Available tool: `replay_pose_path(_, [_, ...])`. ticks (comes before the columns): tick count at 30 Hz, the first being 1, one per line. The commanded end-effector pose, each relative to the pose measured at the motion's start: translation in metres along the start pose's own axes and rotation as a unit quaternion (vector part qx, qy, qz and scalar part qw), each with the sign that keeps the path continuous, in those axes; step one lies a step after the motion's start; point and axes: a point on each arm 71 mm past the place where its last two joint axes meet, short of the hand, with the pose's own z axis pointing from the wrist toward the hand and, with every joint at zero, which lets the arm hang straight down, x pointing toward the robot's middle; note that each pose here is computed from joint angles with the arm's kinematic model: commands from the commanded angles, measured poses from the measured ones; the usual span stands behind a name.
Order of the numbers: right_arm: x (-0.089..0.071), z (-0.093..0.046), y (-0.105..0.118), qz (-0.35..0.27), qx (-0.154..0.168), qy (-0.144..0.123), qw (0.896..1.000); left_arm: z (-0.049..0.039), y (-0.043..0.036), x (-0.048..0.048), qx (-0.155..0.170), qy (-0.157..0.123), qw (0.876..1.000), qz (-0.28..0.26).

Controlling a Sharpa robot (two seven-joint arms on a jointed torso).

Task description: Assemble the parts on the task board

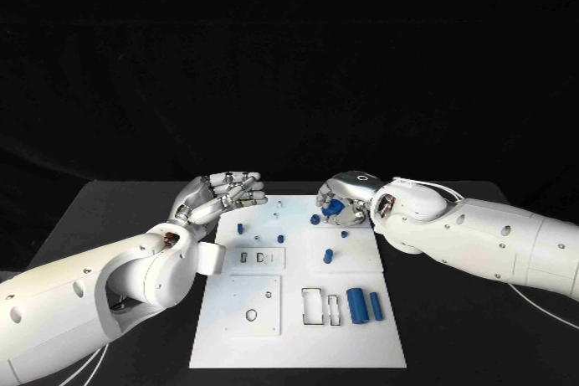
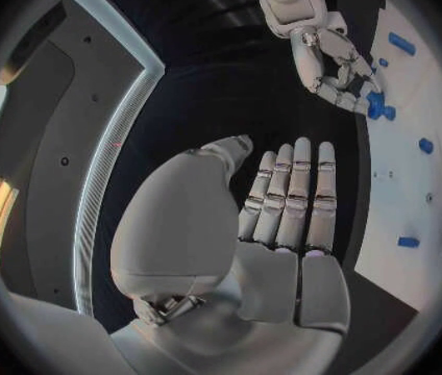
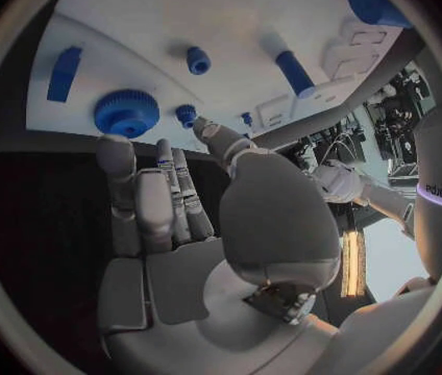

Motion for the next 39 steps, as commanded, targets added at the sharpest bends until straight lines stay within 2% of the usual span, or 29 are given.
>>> replay_pose_path(1, [0.001, 0.002, 0.001, -0.02, 0.006, 0.01, 1.0, 0.0004, -0.0019, 0.0028, 0.003, 0.011, 1.0, -0.008])
replay_pose_path(10, [0.002, 0.007, 0.005, -0.017, 0.001, 0.014, 1.0, 0.0005, -0.0024, 0.0022, 0.003, 0.011, 1.0, -0.009])
replay_pose_path(29, [0.007, 0.017, 0.012, -0.013, -0.007, 0.039, 0.999, 0.0015, -0.0024, 0.0039, 0.001, 0.013, 1.0, -0.016])
replay_pose_path(34, [0.007, 0.017, 0.012, -0.013, -0.008, 0.031, 0.999, 0.0016, -0.0023, 0.0032, 0.0, 0.012, 1.0, -0.016])
replay_pose_path(39, [0.004, 0.017, 0.012, -0.011, -0.008, 0.008, 1.0, 0.0016, -0.0021, 0.0026, -0.003, 0.011, 1.0, -0.017])
